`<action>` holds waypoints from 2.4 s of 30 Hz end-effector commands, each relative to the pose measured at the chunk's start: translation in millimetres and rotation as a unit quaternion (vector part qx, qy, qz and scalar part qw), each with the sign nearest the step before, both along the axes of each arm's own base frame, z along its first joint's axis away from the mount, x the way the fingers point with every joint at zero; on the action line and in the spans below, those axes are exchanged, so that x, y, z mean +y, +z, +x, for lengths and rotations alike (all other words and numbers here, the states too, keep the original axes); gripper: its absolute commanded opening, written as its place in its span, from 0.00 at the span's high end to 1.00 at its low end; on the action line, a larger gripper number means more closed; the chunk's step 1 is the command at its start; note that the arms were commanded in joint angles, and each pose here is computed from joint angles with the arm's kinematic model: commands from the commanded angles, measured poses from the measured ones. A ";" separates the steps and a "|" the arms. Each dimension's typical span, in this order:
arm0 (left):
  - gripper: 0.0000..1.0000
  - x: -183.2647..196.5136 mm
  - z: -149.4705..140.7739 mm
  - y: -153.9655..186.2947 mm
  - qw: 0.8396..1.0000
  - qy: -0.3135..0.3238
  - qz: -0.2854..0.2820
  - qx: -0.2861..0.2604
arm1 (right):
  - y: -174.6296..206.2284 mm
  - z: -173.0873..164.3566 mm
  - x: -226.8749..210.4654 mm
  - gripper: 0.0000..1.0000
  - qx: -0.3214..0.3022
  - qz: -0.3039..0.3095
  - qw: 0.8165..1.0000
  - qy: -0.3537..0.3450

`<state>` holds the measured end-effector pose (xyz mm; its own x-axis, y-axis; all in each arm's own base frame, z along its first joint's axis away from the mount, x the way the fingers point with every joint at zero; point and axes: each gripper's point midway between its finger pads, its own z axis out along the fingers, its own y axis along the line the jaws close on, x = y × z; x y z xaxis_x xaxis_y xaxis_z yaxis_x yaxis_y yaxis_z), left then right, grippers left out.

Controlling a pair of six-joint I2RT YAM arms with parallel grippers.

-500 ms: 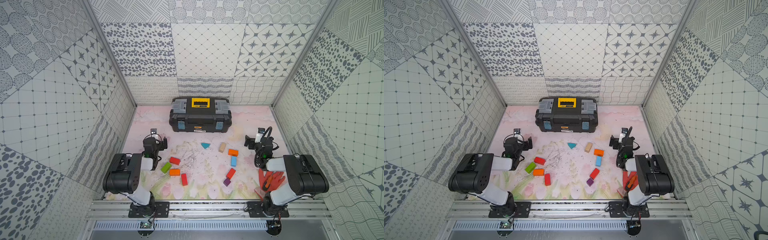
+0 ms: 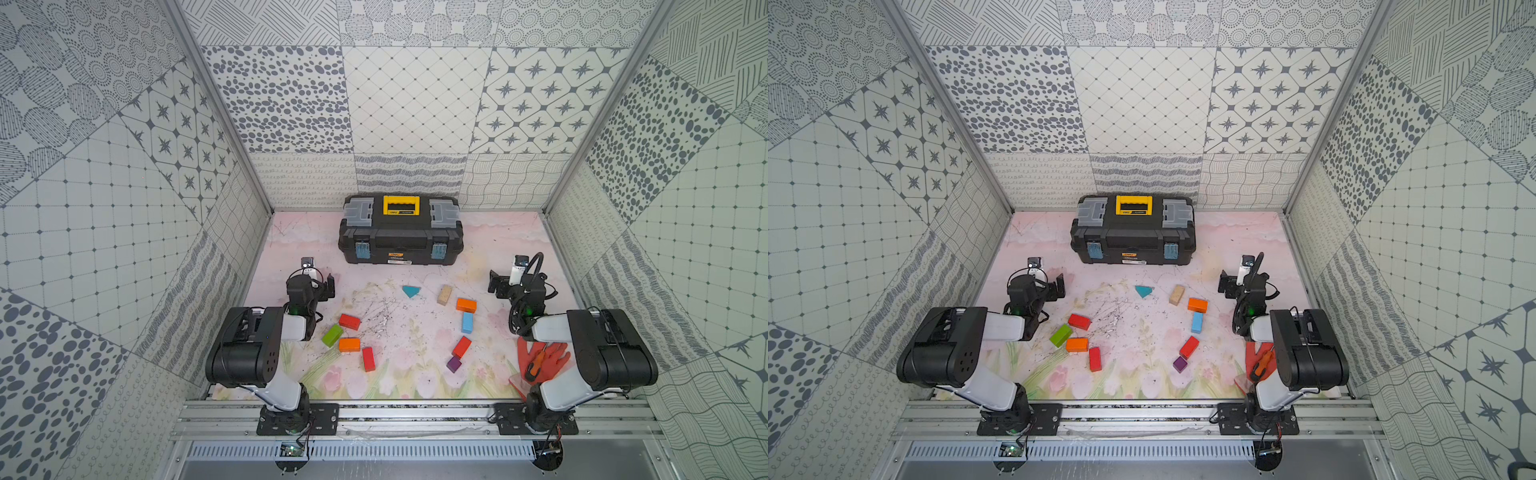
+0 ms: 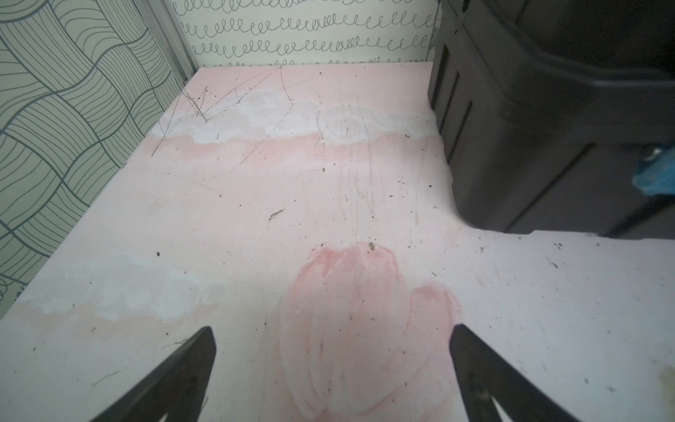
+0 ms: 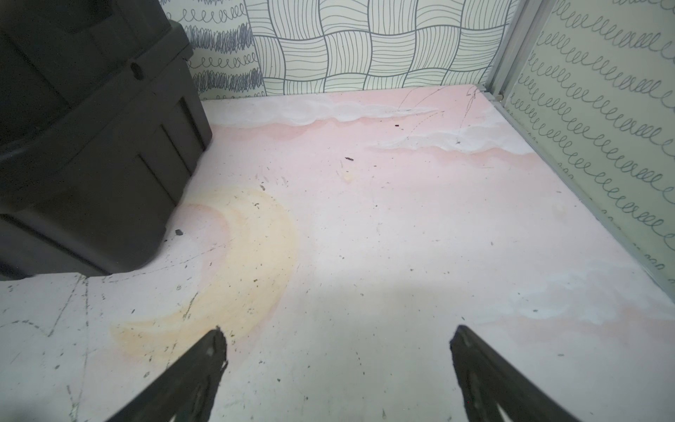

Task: Assemble a heart with building blocks
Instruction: Assemble the building block at the center of the board.

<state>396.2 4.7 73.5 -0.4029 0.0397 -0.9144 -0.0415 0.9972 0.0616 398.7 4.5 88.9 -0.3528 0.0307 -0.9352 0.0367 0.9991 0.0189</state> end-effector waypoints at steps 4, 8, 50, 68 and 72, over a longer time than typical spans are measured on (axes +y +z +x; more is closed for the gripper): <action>0.00 -1.2 3.1 4.9 1.000 -0.007 -0.002 -0.006 | 16.2 7.4 4.0 0.02 -0.027 -0.004 1.000 0.009; 0.01 -1.9 3.8 5.5 1.000 -0.008 -0.003 -0.006 | 16.6 7.6 3.8 0.02 -0.028 -0.004 1.000 0.009; 0.36 -158.0 -115.2 54.3 0.918 -0.060 -0.263 0.290 | -35.5 -29.6 199.2 0.39 0.367 0.128 0.919 -0.058; 0.40 -159.6 -108.1 39.4 0.915 -0.045 -0.262 0.305 | -36.3 -43.9 218.0 0.61 0.389 0.164 0.906 -0.036; 0.40 -160.6 -106.5 40.0 0.914 -0.042 -0.264 0.306 | -23.5 -44.0 225.8 0.56 0.381 0.179 0.907 -0.011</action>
<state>286.7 -152.5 109.5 -0.8630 -0.2773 -0.4223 -0.0786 0.8994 -0.4300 355.3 219.3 49.8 -0.8946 0.2852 -0.3441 0.2123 0.9487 0.2344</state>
